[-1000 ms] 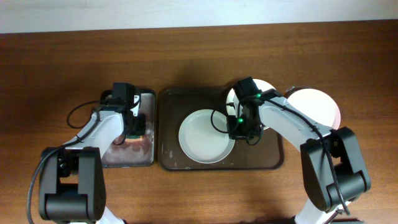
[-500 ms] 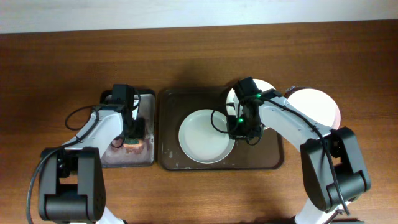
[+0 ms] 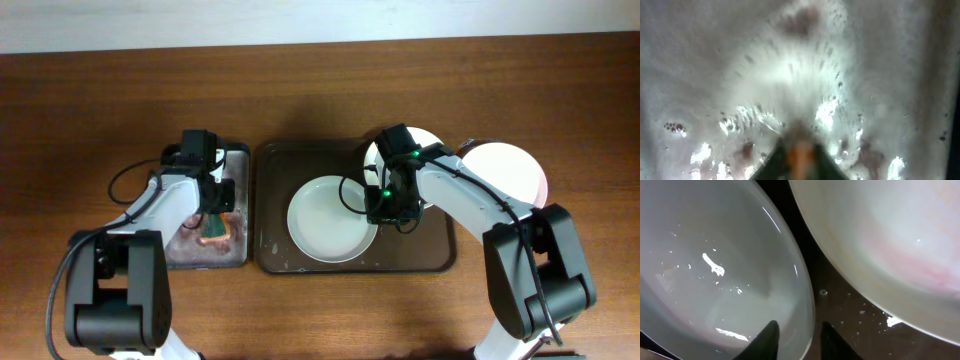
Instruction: Clean dirty plates on tray and stack at the side
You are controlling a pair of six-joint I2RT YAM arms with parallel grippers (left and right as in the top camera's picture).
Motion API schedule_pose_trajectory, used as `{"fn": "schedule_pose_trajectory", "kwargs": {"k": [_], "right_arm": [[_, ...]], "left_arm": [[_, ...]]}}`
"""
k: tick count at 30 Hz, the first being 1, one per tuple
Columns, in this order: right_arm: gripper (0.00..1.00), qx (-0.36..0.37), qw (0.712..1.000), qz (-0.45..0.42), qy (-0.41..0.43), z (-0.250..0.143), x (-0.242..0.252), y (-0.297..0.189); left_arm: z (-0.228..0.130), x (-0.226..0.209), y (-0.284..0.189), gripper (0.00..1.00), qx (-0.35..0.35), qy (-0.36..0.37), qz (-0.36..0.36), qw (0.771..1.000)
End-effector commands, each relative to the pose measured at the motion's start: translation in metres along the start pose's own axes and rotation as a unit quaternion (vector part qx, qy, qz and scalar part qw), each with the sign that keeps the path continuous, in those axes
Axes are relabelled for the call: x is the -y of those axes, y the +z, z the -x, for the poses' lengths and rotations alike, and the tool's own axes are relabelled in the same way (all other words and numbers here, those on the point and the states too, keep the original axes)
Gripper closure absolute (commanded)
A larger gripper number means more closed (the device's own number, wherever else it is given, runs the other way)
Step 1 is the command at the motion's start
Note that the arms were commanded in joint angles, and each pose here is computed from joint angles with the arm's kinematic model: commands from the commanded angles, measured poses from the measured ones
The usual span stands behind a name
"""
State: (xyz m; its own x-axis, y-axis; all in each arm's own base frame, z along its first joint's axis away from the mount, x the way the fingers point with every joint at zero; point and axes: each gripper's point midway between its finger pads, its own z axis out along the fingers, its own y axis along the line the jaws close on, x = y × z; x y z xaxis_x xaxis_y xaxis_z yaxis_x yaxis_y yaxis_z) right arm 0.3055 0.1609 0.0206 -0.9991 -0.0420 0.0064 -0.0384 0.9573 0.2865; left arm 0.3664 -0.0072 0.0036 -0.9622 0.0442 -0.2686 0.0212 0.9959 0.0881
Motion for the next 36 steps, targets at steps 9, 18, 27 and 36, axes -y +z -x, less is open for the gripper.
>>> {"fn": "schedule_pose_trajectory", "kwargs": {"k": [9,18,27,36], "right_arm": [[0.69,0.011,1.000,0.003,0.002,0.006,0.001,0.003],[0.70,0.010,1.000,0.002,0.002,0.006,0.002,0.003],[0.64,-0.001,1.000,-0.001,0.006,0.004,0.005,0.013],[0.96,-0.006,1.000,0.026,0.005,0.007,-0.005,0.013]], "left_arm": [[-0.061,-0.002,-0.014,0.35,-0.105,0.000,0.000,0.994],[-0.043,-0.008,-0.013,1.00,-0.067,-0.003,0.018,0.998],[-0.028,0.012,-0.040,0.27,-0.034,-0.009,-0.049,0.998],[-0.029,0.012,-0.040,0.26,-0.035,-0.009,-0.049,0.998]]}}
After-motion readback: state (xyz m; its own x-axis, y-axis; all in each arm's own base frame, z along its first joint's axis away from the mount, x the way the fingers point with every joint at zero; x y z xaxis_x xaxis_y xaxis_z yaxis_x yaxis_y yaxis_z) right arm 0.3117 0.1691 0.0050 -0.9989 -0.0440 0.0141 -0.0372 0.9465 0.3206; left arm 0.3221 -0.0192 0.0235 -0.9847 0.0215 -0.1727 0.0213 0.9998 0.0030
